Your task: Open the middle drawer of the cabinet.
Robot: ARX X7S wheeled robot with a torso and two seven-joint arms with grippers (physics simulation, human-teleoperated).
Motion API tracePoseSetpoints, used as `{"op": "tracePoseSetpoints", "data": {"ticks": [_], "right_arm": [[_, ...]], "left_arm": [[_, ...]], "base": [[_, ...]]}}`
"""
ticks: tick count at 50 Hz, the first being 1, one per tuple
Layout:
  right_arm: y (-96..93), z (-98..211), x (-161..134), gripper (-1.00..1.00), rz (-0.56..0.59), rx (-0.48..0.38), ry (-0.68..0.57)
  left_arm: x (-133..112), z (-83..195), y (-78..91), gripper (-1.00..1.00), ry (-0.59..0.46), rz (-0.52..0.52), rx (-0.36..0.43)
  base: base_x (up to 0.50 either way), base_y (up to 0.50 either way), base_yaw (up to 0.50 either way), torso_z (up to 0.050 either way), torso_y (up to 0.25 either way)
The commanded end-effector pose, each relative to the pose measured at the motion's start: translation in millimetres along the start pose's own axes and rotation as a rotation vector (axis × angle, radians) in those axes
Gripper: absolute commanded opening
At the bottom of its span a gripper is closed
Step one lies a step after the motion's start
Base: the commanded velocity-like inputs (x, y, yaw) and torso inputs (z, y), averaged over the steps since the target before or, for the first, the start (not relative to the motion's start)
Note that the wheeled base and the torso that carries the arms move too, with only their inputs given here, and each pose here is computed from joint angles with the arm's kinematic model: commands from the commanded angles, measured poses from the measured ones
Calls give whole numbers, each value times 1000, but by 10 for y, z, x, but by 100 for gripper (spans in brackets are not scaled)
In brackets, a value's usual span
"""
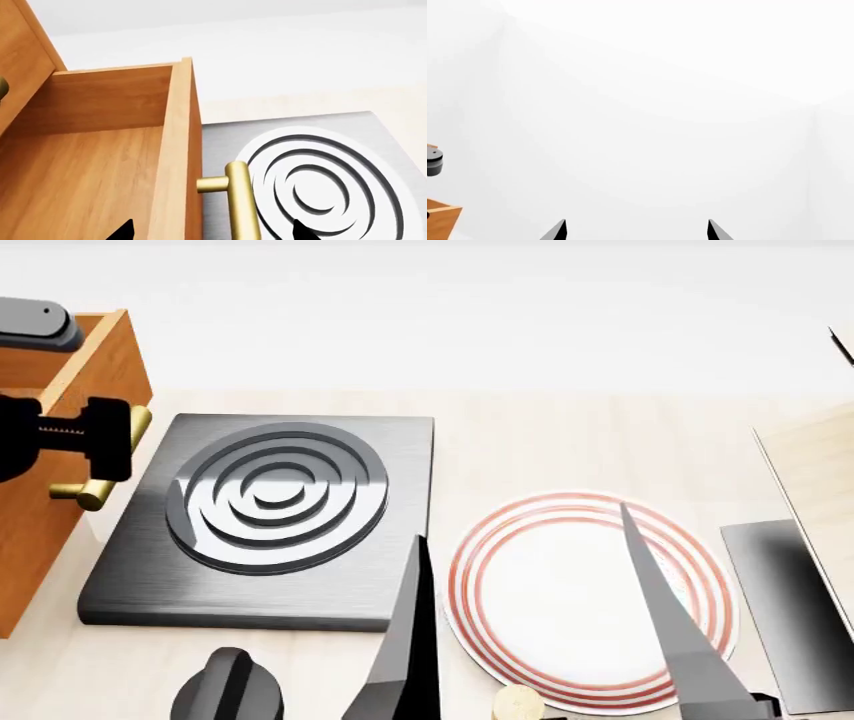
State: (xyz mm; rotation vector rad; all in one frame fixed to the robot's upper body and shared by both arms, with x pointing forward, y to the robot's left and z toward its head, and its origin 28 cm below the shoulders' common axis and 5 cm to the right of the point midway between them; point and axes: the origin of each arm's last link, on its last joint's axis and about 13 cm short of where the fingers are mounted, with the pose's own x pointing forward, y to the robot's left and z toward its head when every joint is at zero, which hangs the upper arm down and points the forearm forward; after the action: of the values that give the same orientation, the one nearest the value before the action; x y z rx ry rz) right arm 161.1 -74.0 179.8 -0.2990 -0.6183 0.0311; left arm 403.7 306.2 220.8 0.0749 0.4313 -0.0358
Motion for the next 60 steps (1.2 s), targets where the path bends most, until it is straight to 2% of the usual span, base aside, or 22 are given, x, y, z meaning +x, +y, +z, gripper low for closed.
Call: {"op": "tracePoseSetpoints", "data": {"ticks": [1, 30, 44, 60], "right_arm": [[2, -7, 1, 100, 2, -2, 2], [3, -9, -14, 100, 7, -3, 3], [0, -12, -14, 100, 6, -5, 3], [2, -18, -10, 100, 9, -1, 4]], "left_arm": [[45, -49, 10, 100, 10, 2, -7], [93, -161, -27, 100, 30, -9, -18], [4, -101, -186, 100, 14, -81, -16], [-10, -72, -245, 100, 10, -105, -32]], "base": [[0, 0, 0, 0, 0], [0, 0, 0, 0, 0], [0, 0, 0, 0, 0], [0, 0, 0, 0, 0]]}}
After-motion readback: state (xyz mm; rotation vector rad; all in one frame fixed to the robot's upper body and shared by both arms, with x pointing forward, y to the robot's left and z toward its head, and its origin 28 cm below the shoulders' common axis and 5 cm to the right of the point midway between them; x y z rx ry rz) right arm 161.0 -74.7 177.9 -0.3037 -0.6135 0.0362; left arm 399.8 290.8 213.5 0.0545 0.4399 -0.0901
